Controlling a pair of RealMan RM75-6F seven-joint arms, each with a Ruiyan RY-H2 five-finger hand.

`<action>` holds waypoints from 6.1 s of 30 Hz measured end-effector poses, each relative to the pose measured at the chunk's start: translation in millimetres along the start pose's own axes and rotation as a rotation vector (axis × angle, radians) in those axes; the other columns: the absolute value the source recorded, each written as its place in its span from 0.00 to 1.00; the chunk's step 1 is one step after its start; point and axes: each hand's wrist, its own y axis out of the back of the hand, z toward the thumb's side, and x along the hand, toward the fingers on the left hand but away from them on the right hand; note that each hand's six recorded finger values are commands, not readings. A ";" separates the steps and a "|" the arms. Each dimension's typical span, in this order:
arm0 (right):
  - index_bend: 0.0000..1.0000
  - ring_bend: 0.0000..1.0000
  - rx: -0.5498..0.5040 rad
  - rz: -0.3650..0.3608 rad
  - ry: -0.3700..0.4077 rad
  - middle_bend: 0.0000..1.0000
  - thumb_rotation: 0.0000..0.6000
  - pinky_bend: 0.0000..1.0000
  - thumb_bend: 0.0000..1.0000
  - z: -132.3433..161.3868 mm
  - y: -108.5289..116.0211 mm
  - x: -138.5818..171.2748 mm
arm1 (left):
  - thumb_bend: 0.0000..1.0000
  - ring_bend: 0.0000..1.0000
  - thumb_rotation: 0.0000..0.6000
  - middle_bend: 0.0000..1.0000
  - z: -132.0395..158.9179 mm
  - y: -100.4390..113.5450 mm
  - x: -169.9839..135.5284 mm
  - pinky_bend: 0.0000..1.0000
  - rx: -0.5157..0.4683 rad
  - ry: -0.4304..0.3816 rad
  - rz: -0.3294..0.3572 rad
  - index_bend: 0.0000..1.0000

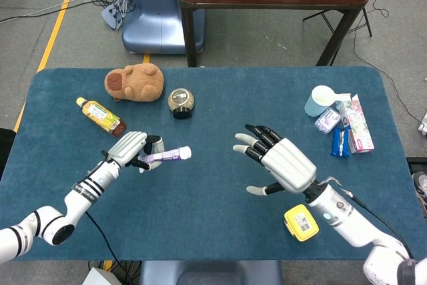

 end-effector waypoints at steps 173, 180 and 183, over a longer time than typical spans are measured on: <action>0.00 0.00 -0.851 -0.048 0.023 0.00 0.58 0.00 0.00 10.5 -10.9 -113.7 | 0.51 0.63 1.00 0.79 19.5 1.6 -12.2 0.55 -0.237 -0.119 0.115 0.64; 0.00 0.00 -0.763 -0.045 -0.029 0.00 0.58 0.00 0.00 -5.9 -13.2 -100.9 | 0.51 0.61 1.00 0.77 2.6 -11.2 -12.2 0.53 -0.081 -0.083 0.061 0.64; 0.00 0.00 -0.713 -0.036 -0.063 0.00 0.58 0.00 0.00 -15.7 -16.9 -93.3 | 0.51 0.60 1.00 0.74 -9.4 -18.4 -11.4 0.51 0.035 -0.063 0.030 0.63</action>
